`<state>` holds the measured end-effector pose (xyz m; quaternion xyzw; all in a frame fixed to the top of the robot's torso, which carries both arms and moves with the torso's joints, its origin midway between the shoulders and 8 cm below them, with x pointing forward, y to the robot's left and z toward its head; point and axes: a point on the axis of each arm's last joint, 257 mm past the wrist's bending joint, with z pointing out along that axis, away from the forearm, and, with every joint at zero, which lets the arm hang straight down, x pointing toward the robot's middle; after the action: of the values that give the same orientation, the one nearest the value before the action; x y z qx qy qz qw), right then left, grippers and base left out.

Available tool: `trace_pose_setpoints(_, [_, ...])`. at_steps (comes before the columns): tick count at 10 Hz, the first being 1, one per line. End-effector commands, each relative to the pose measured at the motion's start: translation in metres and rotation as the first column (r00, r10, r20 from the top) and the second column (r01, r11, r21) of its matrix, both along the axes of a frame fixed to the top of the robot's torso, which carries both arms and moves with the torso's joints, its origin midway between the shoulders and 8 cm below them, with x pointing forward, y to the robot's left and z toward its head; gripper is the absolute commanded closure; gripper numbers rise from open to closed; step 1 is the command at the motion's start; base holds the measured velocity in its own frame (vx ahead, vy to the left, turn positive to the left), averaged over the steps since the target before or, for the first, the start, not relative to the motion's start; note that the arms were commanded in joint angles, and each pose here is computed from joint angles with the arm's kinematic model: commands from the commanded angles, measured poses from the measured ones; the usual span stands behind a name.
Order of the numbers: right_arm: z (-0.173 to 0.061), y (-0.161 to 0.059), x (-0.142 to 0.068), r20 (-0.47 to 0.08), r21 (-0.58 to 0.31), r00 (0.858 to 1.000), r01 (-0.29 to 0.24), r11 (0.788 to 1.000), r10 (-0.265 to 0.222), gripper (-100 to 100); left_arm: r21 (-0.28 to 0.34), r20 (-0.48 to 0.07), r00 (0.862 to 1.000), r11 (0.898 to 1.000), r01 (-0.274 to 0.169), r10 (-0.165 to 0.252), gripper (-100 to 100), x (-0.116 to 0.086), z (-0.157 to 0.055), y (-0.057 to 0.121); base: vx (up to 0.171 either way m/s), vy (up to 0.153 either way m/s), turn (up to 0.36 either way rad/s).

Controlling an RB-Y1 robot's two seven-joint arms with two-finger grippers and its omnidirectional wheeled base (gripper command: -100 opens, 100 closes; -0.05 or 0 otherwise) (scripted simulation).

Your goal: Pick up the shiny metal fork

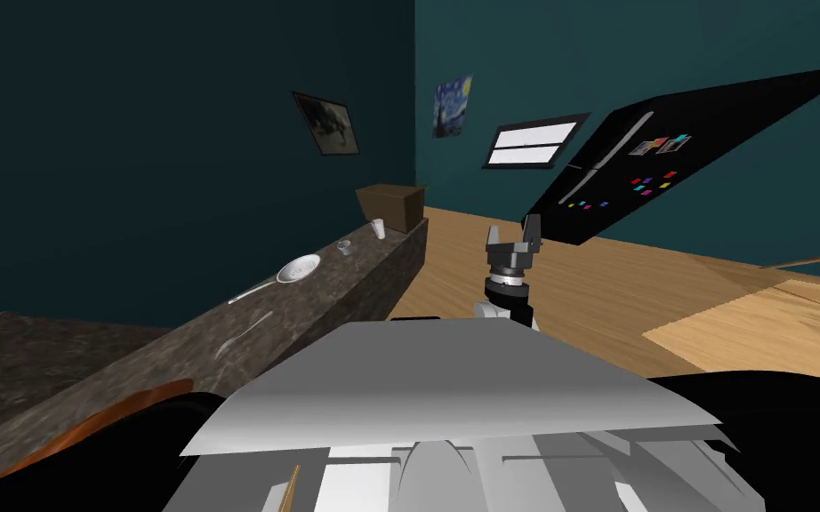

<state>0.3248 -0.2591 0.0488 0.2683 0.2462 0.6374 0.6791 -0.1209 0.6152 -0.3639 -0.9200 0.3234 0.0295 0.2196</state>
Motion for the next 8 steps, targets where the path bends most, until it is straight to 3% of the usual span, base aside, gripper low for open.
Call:
trace_pose_setpoints(1, [0.0,0.0,0.0,0.0,0.0,1.0,0.0,1.0,0.0,0,-0.02,-0.024,0.999,0.999,-0.038,0.038,-100,-0.013,0.002,0.0,0.021,0.054,-0.188])
trace_pose_setpoints(2, [0.0,0.0,0.0,0.0,0.0,1.0,0.0,1.0,0.0,0,-0.037,-0.048,0.994,0.994,-0.101,0.099,-100,-0.033,0.01,0.003,0.036,0.06,-0.325])
trace_pose_setpoints(3, [0.0,0.0,0.0,0.0,0.0,1.0,0.0,1.0,0.0,0,-0.04,-0.052,0.994,0.994,-0.102,0.1,-100,-0.034,0.009,0.002,0.037,0.067,-0.205])
trace_pose_setpoints(6, [0.0,0.0,0.0,0.0,0.0,1.0,0.0,1.0,0.0,0,-0.073,-0.114,0.96,0.961,-0.266,0.257,-100,-0.082,0.032,0.005,0.039,0.103,-0.406])
trace_pose_setpoints(7, [0.0,0.0,0.0,0.0,0.0,1.0,0.0,1.0,0.0,0,-0.081,-0.114,0.958,0.959,-0.272,0.262,-100,-0.082,0.031,0.003,0.037,0.144,-0.264])
trace_pose_setpoints(8, [0.0,0.0,0.0,0.0,0.0,1.0,0.0,1.0,0.0,0,-0.092,-0.128,0.943,0.943,-0.319,0.307,-100,-0.093,0.037,0.002,0.019,0.143,-0.352])
